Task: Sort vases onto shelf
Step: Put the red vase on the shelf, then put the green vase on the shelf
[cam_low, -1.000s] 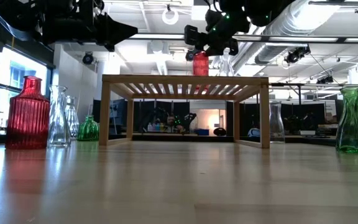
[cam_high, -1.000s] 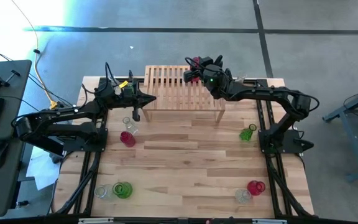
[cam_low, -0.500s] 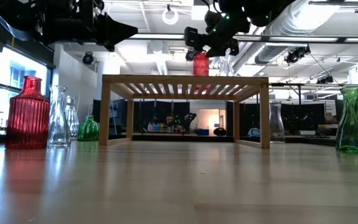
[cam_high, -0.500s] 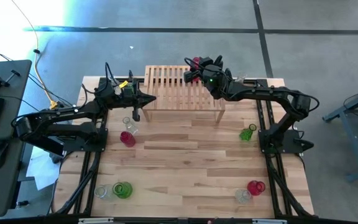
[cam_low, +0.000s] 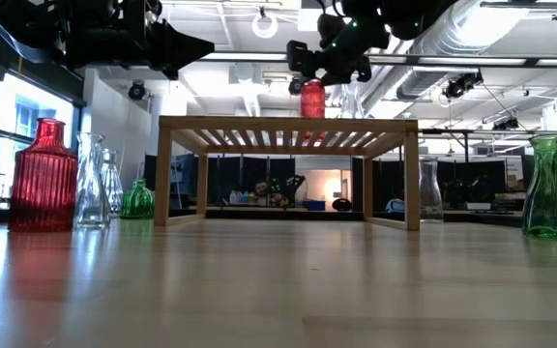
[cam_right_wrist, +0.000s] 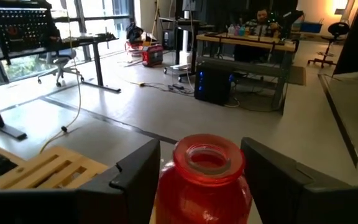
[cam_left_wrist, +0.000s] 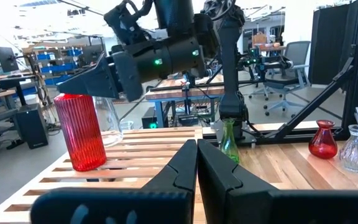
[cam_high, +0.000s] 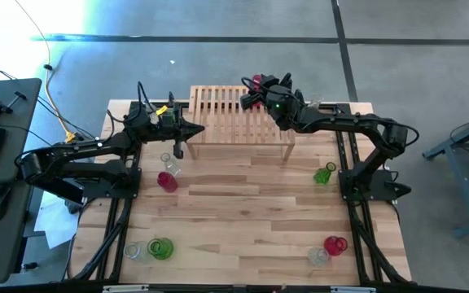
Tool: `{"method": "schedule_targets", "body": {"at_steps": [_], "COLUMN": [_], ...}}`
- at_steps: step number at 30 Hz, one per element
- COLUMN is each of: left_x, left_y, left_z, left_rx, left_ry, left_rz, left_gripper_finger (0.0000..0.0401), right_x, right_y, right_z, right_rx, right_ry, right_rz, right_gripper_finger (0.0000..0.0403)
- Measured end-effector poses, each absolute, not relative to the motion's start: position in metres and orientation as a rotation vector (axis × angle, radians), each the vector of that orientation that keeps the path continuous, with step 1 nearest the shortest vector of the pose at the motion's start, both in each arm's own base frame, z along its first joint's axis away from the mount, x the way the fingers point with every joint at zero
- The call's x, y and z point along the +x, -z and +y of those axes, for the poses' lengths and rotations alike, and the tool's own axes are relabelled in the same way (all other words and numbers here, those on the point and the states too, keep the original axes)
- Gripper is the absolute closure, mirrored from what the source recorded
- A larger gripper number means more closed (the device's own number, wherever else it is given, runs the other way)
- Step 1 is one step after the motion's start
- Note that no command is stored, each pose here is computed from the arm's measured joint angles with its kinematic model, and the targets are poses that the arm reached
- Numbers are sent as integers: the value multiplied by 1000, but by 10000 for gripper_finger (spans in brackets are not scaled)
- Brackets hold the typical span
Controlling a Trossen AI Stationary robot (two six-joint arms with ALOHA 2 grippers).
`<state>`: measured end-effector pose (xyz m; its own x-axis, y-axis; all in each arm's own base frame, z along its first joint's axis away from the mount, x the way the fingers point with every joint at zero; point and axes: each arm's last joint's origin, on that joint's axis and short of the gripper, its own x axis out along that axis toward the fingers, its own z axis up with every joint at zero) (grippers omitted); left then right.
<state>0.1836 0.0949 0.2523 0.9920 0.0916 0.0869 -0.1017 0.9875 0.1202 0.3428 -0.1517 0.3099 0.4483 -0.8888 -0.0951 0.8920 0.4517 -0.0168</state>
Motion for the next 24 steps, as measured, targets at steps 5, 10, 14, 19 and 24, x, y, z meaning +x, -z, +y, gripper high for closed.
{"method": "schedule_targets", "body": {"at_steps": [5, 10, 14, 19, 24], "left_x": [184, 184, 184, 184, 184], "left_y": [-252, -252, -252, -252, -251], "left_z": [95, 95, 95, 95, 95], "left_rx": [125, 125, 125, 125, 120], "left_ry": [-97, -97, -98, -97, -97], "left_rz": [-81, -80, -80, -79, -71], "left_gripper_finger": [396, 396, 396, 396, 396], "right_x": [344, 341, 339, 334, 329], "right_y": [-315, -326, -334, -341, -339], "right_z": [-141, -127, -115, -96, -70], "right_rx": [2, -48, -94, -133, -172], "right_ry": [1099, 1105, 1106, 1069, 935], "right_rz": [97, 93, 107, 151, 278], "right_gripper_finger": [194, 194, 194, 194, 226]}}
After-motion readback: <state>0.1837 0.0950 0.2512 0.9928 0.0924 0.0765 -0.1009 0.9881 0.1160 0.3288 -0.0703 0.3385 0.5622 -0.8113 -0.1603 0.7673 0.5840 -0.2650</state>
